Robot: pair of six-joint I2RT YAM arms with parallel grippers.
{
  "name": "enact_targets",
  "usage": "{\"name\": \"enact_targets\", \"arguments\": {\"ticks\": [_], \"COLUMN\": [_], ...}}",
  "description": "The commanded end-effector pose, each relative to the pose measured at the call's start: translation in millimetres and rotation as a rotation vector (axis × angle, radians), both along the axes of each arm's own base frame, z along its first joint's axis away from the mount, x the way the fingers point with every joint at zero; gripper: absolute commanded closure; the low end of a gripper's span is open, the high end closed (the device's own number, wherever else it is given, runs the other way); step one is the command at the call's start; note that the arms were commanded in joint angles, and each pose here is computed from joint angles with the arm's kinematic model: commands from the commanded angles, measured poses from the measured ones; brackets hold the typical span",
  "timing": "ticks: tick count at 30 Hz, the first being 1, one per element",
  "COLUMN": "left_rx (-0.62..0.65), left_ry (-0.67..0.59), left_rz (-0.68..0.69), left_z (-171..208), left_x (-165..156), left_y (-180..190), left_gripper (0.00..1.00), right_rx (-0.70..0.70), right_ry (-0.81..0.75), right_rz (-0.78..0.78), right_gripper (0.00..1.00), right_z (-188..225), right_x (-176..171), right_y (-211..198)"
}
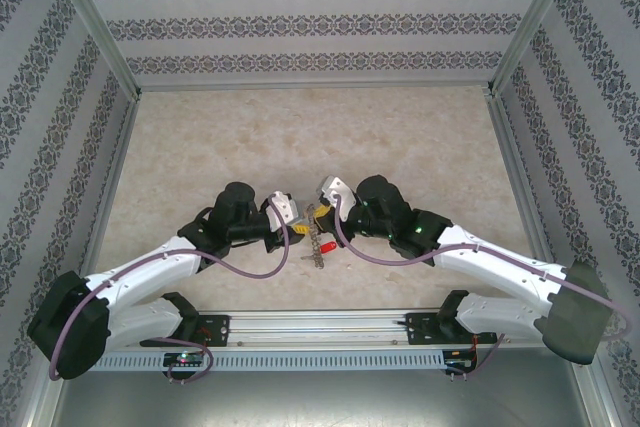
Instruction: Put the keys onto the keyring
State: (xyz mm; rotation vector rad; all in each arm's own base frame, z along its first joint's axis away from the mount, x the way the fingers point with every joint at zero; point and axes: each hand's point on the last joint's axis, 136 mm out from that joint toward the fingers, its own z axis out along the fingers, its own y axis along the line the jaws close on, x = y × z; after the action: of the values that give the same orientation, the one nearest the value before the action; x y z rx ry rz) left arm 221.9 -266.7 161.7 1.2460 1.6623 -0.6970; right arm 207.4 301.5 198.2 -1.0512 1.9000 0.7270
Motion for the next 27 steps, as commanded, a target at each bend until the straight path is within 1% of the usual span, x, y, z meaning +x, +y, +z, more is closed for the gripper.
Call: {"name": "enact_targets", "arguments": {"ticks": [1,7,12,16,24,27], "left_rx": [-0.010,-0.051,-0.031,0.010,0.026,0.038], "left_ry": [0.019,0.008,-0.021,-0.028,-0.026,-0.026], "left_rz": [0.002,0.013,0.027,0.012,-0.008,-0.009], "left_z": [14,31,32,30,25,23], "left_x": [-1,1,4,5,4,5], "left_y": [-2,-4,-1,-1,-3,-2], "left_gripper": [0.65,0.65,0.65,0.65,0.65,0.65], "right_rx": [0.066,0.063,0.050,0.046,0.065,0.061], "right_ry": [-0.020,-0.008,-0.034,-0.040,-0.014,-0.011], "right_rz": [-0.014,0.006,0.015,0.032,0.087,0.085], "right_gripper": [1.00,1.00,1.00,1.00,1.00,1.00], "right_z": [24,20,21,24,29,28], "right_x": [5,2,5,8,6,7], "right_y": [3,5,5,8,17,17]}}
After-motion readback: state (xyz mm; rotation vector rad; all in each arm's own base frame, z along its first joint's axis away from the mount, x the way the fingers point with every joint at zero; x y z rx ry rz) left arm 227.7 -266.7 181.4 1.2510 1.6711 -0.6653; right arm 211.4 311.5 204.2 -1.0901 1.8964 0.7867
